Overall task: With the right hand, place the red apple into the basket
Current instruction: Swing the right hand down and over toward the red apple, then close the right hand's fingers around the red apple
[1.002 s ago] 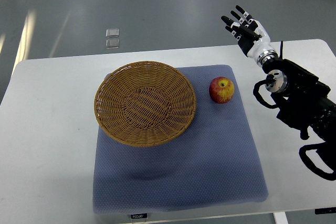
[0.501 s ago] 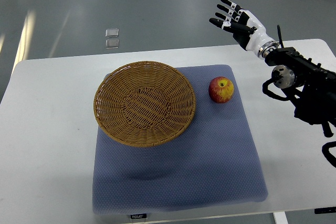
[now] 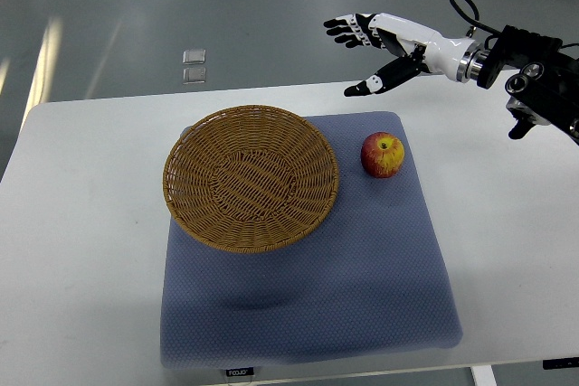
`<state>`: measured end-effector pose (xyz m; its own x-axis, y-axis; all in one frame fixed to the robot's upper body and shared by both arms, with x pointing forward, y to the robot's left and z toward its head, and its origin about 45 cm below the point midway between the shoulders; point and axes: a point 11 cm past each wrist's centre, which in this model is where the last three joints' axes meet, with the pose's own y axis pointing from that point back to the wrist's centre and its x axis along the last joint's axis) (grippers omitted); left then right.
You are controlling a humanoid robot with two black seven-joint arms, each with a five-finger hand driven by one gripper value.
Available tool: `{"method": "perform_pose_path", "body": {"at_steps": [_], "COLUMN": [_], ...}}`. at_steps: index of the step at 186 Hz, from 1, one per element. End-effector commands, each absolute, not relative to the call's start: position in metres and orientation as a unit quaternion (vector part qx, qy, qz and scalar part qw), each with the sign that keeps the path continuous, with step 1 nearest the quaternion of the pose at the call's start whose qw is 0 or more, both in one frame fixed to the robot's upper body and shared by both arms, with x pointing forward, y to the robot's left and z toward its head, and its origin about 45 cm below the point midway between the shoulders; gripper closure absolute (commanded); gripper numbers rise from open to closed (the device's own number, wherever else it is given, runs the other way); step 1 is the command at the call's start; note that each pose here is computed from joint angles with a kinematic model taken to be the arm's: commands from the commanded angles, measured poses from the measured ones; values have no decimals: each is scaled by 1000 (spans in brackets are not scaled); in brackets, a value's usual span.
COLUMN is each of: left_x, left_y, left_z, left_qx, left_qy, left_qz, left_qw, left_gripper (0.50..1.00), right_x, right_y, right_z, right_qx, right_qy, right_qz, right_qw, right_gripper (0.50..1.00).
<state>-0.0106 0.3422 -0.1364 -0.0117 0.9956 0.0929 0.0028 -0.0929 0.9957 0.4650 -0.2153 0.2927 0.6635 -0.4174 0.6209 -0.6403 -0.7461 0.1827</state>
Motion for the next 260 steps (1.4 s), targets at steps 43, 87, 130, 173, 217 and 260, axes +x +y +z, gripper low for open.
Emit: {"method": "perform_pose_path", "body": {"at_steps": [43,87,130,173,217,260], "left_x": [-11,-11,-11,-11,-11,-11], "left_y": [342,342,342,342,342,343], "left_z": [-136,-136,-136,-136,-136,-136], "left_qx": [520,520,520,520,520,521], "left_qy": [480,480,480,480,480,479], "left_qz": [525,525,525,525,525,526], "left_qw": [473,473,473,473,473,472], "left_gripper": [500,500,500,500,500,500], "right_x": [449,443,446,445,445,440], "right_y": [-192,-197,-205,-220,-224,-219], "right_z": [301,258,232,214,211,202], "right_qx": [852,798,760,734,730,734], "right_qy": [-134,-68,-58,-46,-46,-39], "right_qz": [397,448,486,508,509,507], "right_qw": [313,397,427,448,454,450], "right_gripper": [579,579,579,579,579,585]}}
